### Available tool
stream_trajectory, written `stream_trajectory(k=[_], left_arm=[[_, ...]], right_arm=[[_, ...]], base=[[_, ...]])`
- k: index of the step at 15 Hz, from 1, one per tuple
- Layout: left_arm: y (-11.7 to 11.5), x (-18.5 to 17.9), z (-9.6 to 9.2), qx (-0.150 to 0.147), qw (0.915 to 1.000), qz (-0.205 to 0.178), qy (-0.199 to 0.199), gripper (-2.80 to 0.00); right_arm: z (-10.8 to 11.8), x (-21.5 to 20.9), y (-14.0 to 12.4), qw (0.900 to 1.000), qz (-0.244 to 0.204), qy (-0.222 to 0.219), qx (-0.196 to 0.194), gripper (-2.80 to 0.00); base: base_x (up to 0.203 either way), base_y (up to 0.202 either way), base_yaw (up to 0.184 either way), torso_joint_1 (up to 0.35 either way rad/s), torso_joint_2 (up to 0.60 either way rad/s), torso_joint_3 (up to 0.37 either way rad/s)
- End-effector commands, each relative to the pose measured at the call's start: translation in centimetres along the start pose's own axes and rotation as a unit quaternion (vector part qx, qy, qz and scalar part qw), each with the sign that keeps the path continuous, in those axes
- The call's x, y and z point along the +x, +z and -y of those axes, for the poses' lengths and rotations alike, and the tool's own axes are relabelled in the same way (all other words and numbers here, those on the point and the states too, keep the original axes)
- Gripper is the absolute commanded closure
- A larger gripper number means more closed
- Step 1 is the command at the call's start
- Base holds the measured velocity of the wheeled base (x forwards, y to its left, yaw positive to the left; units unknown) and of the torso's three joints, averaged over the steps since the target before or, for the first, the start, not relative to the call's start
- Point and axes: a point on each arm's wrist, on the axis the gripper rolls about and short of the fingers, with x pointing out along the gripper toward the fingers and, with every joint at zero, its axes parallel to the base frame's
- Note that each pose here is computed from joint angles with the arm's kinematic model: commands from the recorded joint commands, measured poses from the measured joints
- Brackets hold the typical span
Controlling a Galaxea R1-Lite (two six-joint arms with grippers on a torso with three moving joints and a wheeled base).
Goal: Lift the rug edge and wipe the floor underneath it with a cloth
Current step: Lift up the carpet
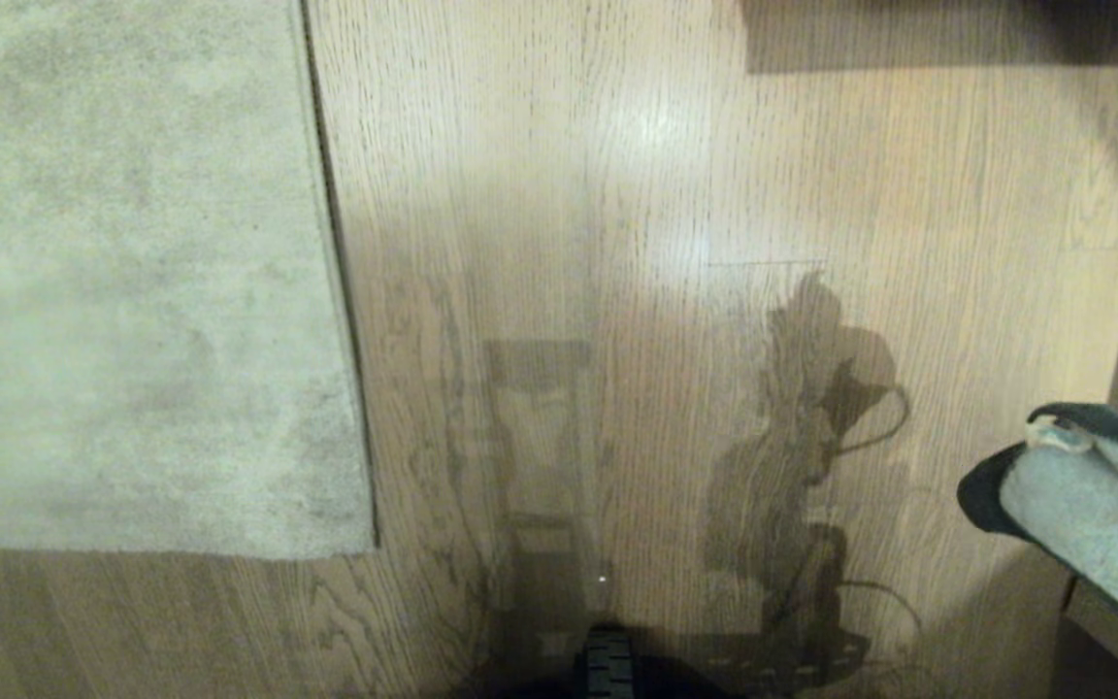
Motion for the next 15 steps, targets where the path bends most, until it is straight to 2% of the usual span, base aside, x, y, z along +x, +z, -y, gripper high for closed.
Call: stream_trajectory(k=[1, 6, 10, 15], left_arm=[[0.0, 0.0, 0.0, 0.0, 1.0, 0.0, 0.0, 0.0], [0.0, 0.0, 0.0, 0.0, 1.0, 0.0, 0.0, 0.0], [0.0, 0.0, 0.0, 0.0, 1.0, 0.0, 0.001, 0.0], [0.0, 0.0, 0.0, 0.0, 1.0, 0.0, 0.001, 0.0]], right_arm=[[-0.7, -3.4, -1.0, 1.0, 0.023, 0.0, -0.006, 0.0], [-0.9, -4.1, -2.3, 1.0, 0.005, 0.003, -0.003, 0.0], [-1.2, -4.9, -4.1, 1.0, 0.02, 0.003, -0.002, 0.0], [-1.2, -4.6, -6.6, 1.0, -0.009, -0.017, 0.01, 0.0]], base=[[0.0, 0.0, 0.0, 0.0, 0.0, 0.0], [0.0, 0.0, 0.0, 0.0, 0.0, 0.0], [0.0, 0.0, 0.0, 0.0, 0.0, 0.0], [0.0, 0.0, 0.0, 0.0, 0.0, 0.0]])
